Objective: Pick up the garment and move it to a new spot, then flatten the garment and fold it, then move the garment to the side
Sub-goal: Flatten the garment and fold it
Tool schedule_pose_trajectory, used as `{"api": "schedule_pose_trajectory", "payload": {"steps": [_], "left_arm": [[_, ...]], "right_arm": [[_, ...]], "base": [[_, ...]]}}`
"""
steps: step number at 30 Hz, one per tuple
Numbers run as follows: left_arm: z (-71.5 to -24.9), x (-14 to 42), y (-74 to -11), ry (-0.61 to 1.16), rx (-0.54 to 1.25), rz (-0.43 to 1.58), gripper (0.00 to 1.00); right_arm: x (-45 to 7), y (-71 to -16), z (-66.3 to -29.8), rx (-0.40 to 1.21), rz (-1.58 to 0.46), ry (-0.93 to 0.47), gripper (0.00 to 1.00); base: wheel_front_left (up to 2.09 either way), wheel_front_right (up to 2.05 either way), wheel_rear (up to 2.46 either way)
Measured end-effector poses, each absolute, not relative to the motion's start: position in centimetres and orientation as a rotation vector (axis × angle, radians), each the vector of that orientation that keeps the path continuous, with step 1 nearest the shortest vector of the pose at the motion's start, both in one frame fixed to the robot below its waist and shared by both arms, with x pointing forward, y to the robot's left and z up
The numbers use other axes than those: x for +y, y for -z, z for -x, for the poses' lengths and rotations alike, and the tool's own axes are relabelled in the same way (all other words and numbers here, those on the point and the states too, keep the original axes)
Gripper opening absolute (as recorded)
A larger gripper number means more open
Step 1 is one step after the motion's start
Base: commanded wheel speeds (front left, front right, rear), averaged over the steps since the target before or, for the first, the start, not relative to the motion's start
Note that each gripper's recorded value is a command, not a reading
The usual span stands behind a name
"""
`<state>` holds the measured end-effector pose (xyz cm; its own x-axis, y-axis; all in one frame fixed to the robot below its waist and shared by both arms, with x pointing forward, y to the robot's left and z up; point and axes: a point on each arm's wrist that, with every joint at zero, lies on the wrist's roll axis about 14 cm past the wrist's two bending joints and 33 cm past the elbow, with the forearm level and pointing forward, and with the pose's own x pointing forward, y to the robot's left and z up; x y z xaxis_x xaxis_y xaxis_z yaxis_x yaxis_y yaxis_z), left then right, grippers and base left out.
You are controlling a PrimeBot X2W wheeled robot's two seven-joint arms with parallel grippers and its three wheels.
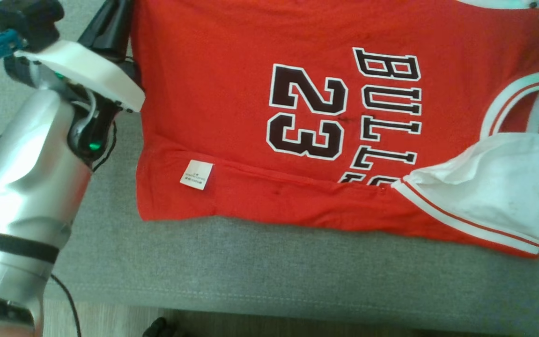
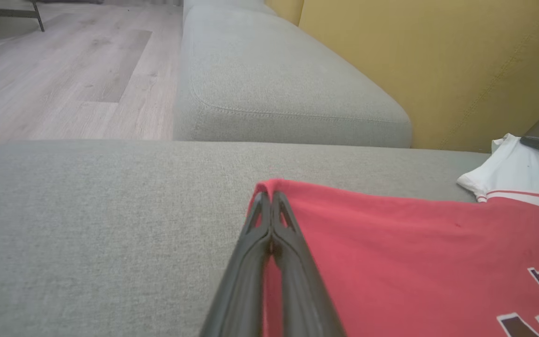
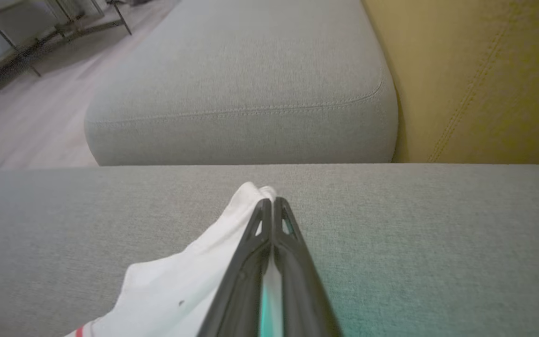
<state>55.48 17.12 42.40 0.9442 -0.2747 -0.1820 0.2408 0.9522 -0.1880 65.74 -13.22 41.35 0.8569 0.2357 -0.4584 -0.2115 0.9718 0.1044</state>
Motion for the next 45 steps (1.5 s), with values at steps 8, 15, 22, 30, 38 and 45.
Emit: {"api": "schedule_pose_trajectory", "payload": {"steps": [8, 15, 22, 30, 38, 45], "left_arm": [[-54.5, 17.2, -43.6, 0.259, 0.184, 0.183, 0.0], [-52.2, 17.6, -43.8, 0.246, 0.184, 0.208, 0.0], [-49.4, 17.9, -43.5, 0.232, 0.198, 0.242, 0.0], [-47.5, 17.7, -42.9, 0.209, 0.217, 0.285, 0.0], [-44.6, 17.2, -40.7, 0.183, 0.289, 0.332, 0.0], [-42.7, 17.4, -38.8, 0.139, 0.356, 0.36, 1.0]], "right_arm": [[-13.7, -43.7, -63.7, 0.408, -0.139, -0.242, 0.0], [-12.7, -45.7, -60.3, 0.32, -0.221, -0.297, 0.0], [-14.4, -45.7, -54.1, 0.303, -0.296, -0.28, 0.0], [-15.4, -44.9, -46.9, 0.336, -0.418, -0.21, 0.0], [-15.9, -43.3, -42.1, 0.409, -0.472, -0.138, 0.0], [-15.4, -42.1, -40.7, 0.449, -0.45, -0.13, 1.0]], "base": [[0.0, 0.0, 0.0], [0.0, 0.0, 0.0], [0.0, 0.0, 0.0], [0.0, 0.0, 0.0], [0.0, 0.0, 0.0], [0.0, 0.0, 0.0]]}}
